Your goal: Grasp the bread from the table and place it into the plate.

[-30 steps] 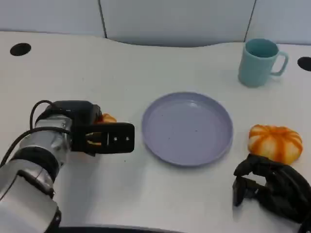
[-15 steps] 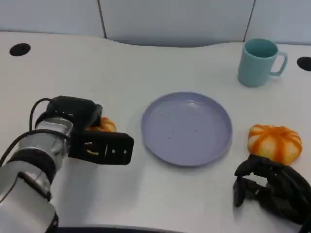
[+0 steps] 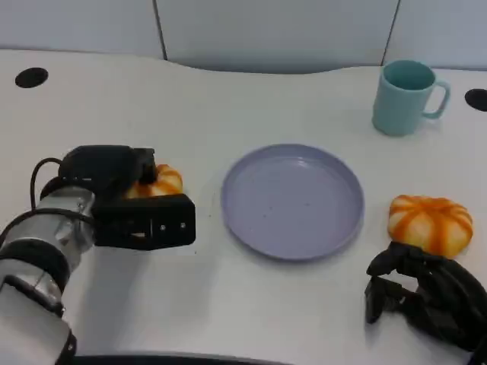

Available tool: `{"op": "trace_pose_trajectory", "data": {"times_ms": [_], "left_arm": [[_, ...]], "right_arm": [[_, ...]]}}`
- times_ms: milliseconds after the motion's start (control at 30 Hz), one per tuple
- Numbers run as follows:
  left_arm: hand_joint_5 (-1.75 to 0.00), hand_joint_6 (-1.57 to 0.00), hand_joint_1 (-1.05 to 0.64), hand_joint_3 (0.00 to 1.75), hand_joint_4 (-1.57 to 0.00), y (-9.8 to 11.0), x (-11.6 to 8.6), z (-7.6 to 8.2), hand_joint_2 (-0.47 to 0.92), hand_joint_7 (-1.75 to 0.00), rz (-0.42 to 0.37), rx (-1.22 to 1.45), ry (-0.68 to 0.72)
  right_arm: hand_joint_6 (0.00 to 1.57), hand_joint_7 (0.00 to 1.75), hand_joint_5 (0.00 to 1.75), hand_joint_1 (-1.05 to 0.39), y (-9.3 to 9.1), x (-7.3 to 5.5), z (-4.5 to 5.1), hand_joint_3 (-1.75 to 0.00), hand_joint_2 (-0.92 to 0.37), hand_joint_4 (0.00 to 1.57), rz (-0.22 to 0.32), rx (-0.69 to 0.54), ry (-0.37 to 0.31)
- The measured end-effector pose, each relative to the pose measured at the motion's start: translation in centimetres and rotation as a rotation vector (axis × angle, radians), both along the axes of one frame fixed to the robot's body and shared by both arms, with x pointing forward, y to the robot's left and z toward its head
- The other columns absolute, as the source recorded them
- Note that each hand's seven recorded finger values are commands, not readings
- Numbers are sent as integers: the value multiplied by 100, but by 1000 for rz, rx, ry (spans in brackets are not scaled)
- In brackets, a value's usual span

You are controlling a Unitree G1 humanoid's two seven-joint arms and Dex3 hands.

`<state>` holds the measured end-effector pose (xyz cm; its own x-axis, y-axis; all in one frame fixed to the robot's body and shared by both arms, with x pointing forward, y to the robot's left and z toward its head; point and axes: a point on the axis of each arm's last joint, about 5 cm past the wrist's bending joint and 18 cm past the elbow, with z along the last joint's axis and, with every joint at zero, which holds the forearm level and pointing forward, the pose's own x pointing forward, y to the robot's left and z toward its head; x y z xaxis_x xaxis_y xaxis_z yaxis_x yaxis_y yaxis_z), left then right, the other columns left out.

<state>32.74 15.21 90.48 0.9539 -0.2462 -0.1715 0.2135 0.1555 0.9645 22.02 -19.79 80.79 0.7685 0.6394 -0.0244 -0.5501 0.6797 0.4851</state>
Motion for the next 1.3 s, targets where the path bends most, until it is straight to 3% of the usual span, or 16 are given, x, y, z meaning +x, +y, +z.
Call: {"op": "trace_pose_trajectory", "data": {"times_ms": [133,233,500,767,1100,1133,1167,1200,1233,1300], "left_arm": [[-175,-56,-23,7,-69,-8,30,62,88,-161,-15,-30,-24],[-175,-57,-19,8,-75,-41,71,147,91,-172,-40,-45,-61],[-175,-63,-19,11,-85,-148,140,319,91,-175,-123,-88,-152],[-175,-66,-23,16,-87,-408,181,463,91,-175,-234,-115,-228],[-175,-68,-27,24,-91,-696,136,465,89,-175,-364,-111,-234],[-175,-69,-27,26,-92,-718,130,462,87,-175,-373,-113,-233],[-175,-70,-26,42,-92,-746,122,458,79,-175,-383,-117,-232],[-175,-71,-25,72,-94,-774,114,455,66,-175,-394,-123,-231],[-175,-72,-25,85,-95,-803,106,453,61,-175,-404,-129,-230],[-175,-72,-24,96,-95,-854,92,454,56,-175,-426,-142,-231]], "right_arm": [[75,97,160,-52,8,1,-2,-12,-92,60,-2,1,0],[76,96,160,-52,20,4,-5,-12,-92,61,-4,1,0],[74,98,164,-51,41,11,-3,-12,-92,61,-5,-2,-8],[72,100,170,-52,56,36,12,-11,-92,56,-1,-13,-6],[74,97,171,-54,68,53,9,-12,-92,56,8,-4,-7],[74,97,171,-53,68,53,9,-12,-92,56,9,-3,-7],[74,97,171,-53,68,53,8,-11,-92,56,10,-2,-8],[74,96,169,-54,70,53,8,-10,-92,57,9,-1,-9],[75,96,167,-54,74,54,6,-9,-92,58,10,2,-9],[76,95,166,-54,79,56,5,-9,-92,59,10,4,-8]]}}
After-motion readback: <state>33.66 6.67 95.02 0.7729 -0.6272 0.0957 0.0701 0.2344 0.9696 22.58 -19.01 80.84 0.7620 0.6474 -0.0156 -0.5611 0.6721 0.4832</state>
